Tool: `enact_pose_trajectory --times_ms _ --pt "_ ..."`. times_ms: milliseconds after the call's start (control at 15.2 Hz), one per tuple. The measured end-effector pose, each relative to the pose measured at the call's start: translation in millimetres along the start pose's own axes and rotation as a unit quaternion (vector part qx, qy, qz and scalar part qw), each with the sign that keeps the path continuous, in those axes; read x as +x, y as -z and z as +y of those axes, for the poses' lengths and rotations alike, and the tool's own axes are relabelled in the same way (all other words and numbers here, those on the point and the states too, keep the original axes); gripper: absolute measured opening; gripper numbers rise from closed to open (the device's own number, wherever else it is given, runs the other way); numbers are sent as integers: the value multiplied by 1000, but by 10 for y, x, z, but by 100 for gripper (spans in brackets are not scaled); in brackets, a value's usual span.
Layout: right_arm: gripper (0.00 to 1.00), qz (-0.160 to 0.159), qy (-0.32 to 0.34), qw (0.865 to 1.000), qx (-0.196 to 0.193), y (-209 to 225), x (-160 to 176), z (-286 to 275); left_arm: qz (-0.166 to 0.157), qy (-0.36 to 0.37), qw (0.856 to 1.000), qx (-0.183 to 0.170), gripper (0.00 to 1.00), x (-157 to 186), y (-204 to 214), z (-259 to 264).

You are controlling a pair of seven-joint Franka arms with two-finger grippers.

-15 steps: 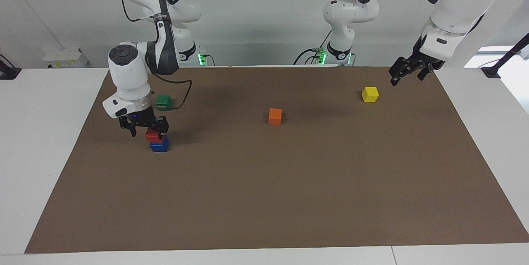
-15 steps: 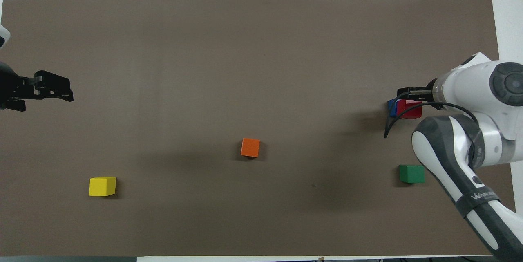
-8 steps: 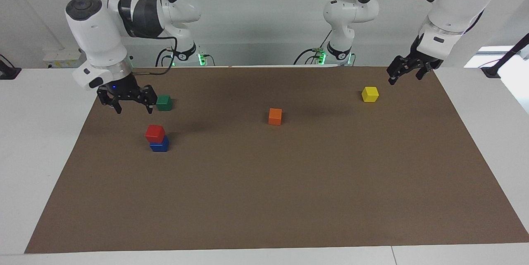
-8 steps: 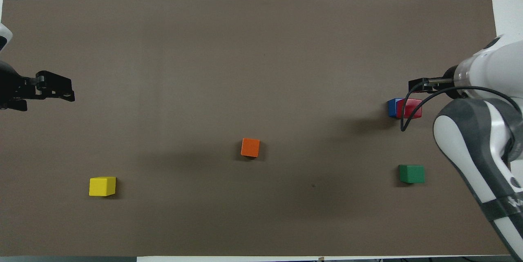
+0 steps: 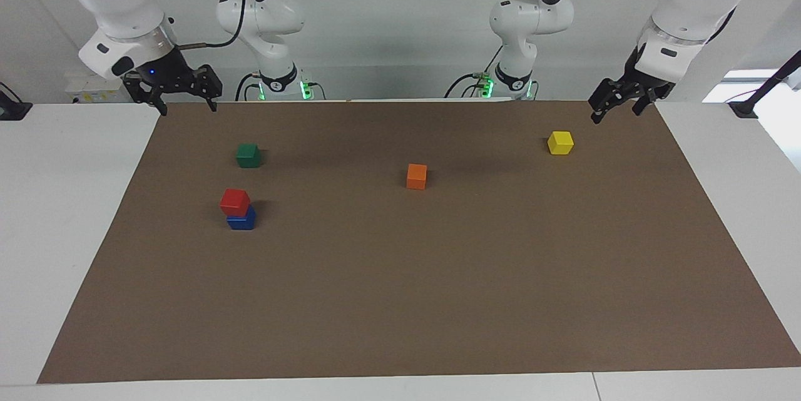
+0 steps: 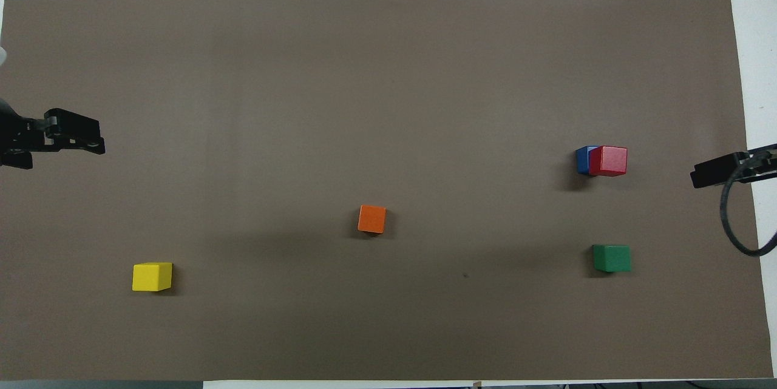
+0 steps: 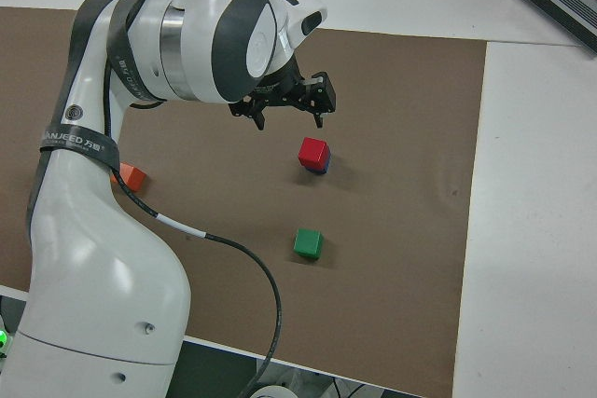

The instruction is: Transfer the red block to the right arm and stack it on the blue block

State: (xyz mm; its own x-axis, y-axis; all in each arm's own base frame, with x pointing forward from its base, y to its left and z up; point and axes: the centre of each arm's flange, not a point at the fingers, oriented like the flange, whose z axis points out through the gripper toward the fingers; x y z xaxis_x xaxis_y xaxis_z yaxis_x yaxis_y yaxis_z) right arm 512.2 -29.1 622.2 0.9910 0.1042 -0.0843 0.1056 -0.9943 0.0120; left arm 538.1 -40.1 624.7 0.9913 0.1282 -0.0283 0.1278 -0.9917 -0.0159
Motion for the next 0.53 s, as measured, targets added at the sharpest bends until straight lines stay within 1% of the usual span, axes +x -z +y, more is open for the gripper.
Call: enact_pose_trajectory --times_ms 263,526 --pt "100 19 -6 1000 1 194 64 81 0 0 1000 0 100 -1 -1 -1" --pt "100 19 -5 1000 0 185 142 86 0 0 1000 0 100 -1 -1 -1"
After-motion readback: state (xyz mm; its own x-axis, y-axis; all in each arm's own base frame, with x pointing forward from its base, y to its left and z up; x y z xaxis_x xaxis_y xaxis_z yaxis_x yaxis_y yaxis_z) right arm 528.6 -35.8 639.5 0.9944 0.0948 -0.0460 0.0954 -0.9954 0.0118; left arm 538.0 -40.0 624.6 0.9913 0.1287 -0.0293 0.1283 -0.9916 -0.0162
